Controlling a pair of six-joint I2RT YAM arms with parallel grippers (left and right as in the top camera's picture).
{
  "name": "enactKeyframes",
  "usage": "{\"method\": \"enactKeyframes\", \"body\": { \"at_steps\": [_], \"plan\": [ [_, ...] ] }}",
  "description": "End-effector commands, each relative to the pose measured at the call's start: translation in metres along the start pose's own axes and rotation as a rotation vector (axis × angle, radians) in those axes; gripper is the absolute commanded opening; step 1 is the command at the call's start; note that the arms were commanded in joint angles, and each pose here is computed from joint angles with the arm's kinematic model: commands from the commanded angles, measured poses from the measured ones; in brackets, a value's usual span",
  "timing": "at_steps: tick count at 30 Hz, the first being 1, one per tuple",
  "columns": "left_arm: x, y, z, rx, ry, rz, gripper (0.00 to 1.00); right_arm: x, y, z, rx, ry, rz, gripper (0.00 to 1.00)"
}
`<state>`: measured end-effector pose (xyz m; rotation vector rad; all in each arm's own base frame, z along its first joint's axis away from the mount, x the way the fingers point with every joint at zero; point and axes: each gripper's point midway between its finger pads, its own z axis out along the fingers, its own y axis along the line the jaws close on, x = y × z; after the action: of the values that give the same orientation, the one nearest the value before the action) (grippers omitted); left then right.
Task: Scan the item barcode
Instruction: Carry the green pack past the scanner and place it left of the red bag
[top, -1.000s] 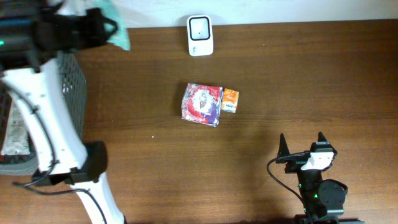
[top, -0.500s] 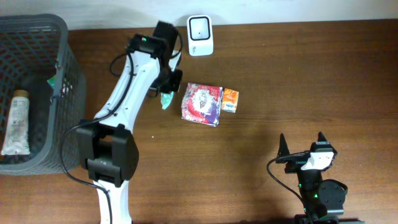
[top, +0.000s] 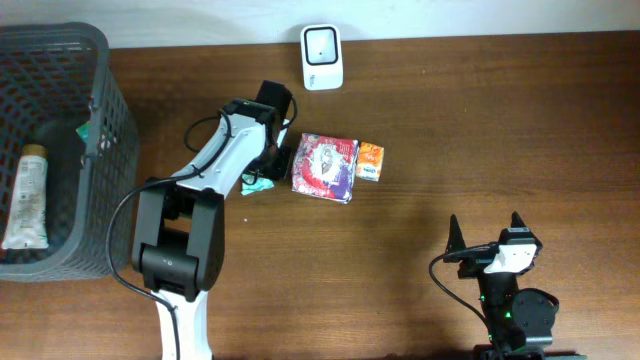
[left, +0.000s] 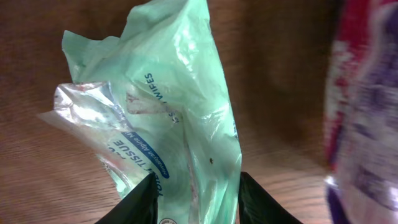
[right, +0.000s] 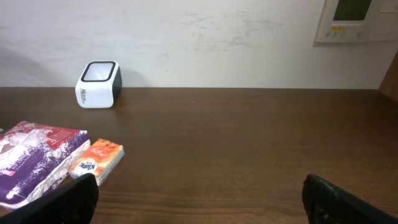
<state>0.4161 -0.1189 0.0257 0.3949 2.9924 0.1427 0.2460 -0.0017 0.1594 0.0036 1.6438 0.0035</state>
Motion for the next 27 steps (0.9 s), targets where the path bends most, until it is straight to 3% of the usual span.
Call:
{"method": "enactKeyframes", "body": {
  "at_steps": [1, 5, 7, 10, 13, 16, 17, 21, 22, 24, 27],
  "plan": [
    [-0.007, -0.026, -0.022, 0.092, -0.022, 0.032, 0.39, 0.003, 0.0, 0.0, 0.004, 0.003, 0.001, 0.99],
    [-0.014, -0.053, -0.045, 0.259, -0.031, 0.035, 0.29, 0.003, 0.0, 0.0, 0.004, 0.003, 0.001, 0.99],
    [-0.021, -0.051, -0.052, 0.254, -0.052, 0.035, 0.34, 0.003, 0.0, 0.0, 0.004, 0.003, 0.001, 0.99],
    [-0.028, -0.05, -0.07, 0.255, -0.071, 0.035, 0.33, 0.003, 0.0, 0.0, 0.004, 0.003, 0.001, 0.99],
    [-0.046, -0.034, -0.12, 0.221, -0.136, 0.022, 0.33, 0.003, 0.0, 0.0, 0.004, 0.003, 0.001, 0.99],
    [-0.064, 0.002, -0.202, 0.168, -0.286, -0.026, 0.36, 0.003, 0.0, 0.0, 0.004, 0.003, 0.001, 0.99],
    [-0.069, 0.023, -0.242, 0.146, -0.38, -0.06, 0.45, 0.003, 0.0, 0.0, 0.004, 0.003, 0.001, 0.99],
    [-0.056, 0.095, -0.33, 0.094, -0.611, -0.197, 0.51, 0.003, 0.0, 0.0, 0.004, 0.003, 0.001, 0.99],
    [-0.046, 0.116, -0.341, 0.074, -0.636, -0.244, 0.61, 0.003, 0.0, 0.0, 0.004, 0.003, 0.001, 0.99],
    [-0.028, 0.16, -0.354, 0.028, -0.671, -0.342, 0.98, 0.003, 0.0, 0.0, 0.004, 0.003, 0.001, 0.99],
    [-0.004, 0.232, -0.353, -0.054, -0.68, -0.498, 0.99, 0.003, 0.0, 0.0, 0.004, 0.003, 0.001, 0.99]
  ]
}}
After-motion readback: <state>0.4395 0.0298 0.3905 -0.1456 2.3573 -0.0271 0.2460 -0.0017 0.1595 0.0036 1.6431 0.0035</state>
